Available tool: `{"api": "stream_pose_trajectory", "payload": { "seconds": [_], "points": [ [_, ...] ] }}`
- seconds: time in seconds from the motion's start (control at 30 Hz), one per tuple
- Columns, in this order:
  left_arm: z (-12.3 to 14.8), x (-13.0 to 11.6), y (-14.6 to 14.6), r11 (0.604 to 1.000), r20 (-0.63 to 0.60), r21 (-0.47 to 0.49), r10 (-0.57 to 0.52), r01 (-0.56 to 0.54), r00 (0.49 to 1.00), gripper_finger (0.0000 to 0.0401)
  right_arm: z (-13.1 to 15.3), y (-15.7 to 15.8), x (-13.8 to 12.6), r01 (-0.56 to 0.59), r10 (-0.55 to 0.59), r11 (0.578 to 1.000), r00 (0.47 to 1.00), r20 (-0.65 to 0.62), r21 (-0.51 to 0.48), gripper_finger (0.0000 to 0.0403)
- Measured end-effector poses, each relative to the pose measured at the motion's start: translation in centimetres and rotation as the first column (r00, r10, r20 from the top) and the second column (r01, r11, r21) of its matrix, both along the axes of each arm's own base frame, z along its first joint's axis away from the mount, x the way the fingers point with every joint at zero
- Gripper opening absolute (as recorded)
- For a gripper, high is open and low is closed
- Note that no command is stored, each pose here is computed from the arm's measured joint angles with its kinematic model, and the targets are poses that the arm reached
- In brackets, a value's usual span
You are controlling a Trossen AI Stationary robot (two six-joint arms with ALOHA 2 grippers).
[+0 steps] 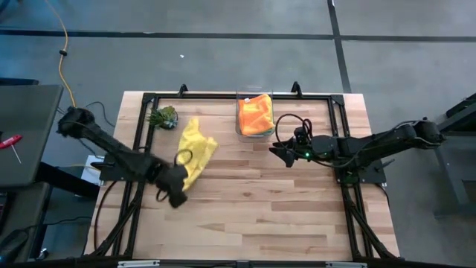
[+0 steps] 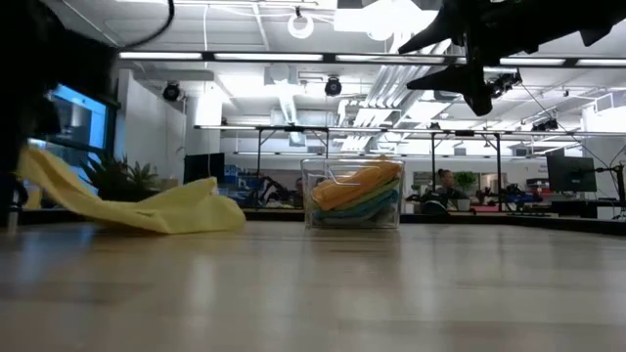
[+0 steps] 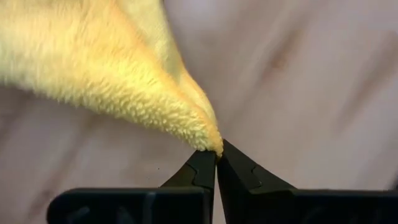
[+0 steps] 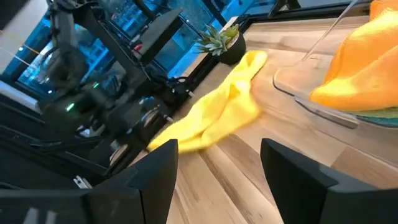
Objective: Fold microfiber towels
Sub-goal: Fold the yellow microfiber cloth
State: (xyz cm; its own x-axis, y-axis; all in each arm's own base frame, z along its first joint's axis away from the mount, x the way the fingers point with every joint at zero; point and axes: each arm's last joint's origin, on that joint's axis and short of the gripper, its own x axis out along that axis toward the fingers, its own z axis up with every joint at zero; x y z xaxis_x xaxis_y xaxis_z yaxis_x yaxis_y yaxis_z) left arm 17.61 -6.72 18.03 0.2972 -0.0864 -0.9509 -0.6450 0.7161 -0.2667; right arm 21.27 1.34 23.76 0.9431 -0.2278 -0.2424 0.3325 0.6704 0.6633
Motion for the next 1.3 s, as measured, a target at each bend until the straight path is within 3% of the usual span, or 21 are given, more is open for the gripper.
{"api": "stream_pose_trajectory", "payload": {
  "seconds": [0.2, 0.33, 0.47, 0.63, 0.73, 0.93, 1.07, 1.2, 1.3],
  "points": [
    [1.3, 1.1, -4.3, 0.966, -0.081, 0.064, -0.244, 0.250, 0.966, 0.0000, -0.8, 0.4, 2.2, -0.041, 0.039, 0.999, 0.997, 0.066, 0.030, 0.0222],
    [0.8, 1.6, -5.1, 0.940, -0.156, 0.105, -0.308, 0.326, 0.939, 0.0000, -1.1, 1.5, 5.5, -0.208, 0.206, 0.976, 0.978, -0.033, -0.061, 0.0222],
    [-0.2, 2.0, -5.3, 0.932, -0.196, 0.126, -0.311, 0.339, 0.930, 0.0000, -1.2, 2.9, 9.7, -0.406, 0.363, 0.901, 0.898, -0.248, -0.151, 0.0222],
    [-1.2, 2.5, -5.6, 0.938, -0.208, 0.140, -0.284, 0.316, 0.936, 0.0000, -2.0, 3.3, 14.3, -0.545, 0.367, 0.810, 0.758, -0.540, -0.215, 0.0222],
    [-1.5, 3.0, -6.1, 0.950, -0.158, 0.150, -0.251, 0.274, 0.955, 0.0000, -3.1, 2.9, 16.7, -0.591, 0.354, 0.774, 0.703, -0.617, -0.229, 0.0222],
    [-2.1, 4.0, -7.3, 0.967, -0.068, 0.104, -0.225, 0.232, 0.972, 0.0001, -4.5, 1.4, 20.0, -0.594, 0.332, 0.769, 0.688, -0.645, -0.237, 0.0222],
    [-2.1, 4.0, -7.6, 0.967, -0.054, 0.114, -0.225, 0.230, 0.973, 0.0008, -4.8, -0.2, 21.6, -0.535, 0.306, 0.816, 0.721, -0.621, -0.218, 0.0222],
    [-2.0, 4.0, -7.2, 0.969, -0.057, 0.130, -0.205, 0.211, 0.977, 0.0028, -5.3, -1.4, 21.7, -0.508, 0.294, 0.841, 0.718, -0.631, -0.186, 0.0222],
    [-1.8, 3.9, -7.0, 0.954, -0.111, 0.109, -0.266, 0.278, 0.958, 0.0058, -4.7, -1.6, 21.0, -0.522, 0.309, 0.839, 0.687, -0.658, -0.152, 0.0222]
  ]
}}
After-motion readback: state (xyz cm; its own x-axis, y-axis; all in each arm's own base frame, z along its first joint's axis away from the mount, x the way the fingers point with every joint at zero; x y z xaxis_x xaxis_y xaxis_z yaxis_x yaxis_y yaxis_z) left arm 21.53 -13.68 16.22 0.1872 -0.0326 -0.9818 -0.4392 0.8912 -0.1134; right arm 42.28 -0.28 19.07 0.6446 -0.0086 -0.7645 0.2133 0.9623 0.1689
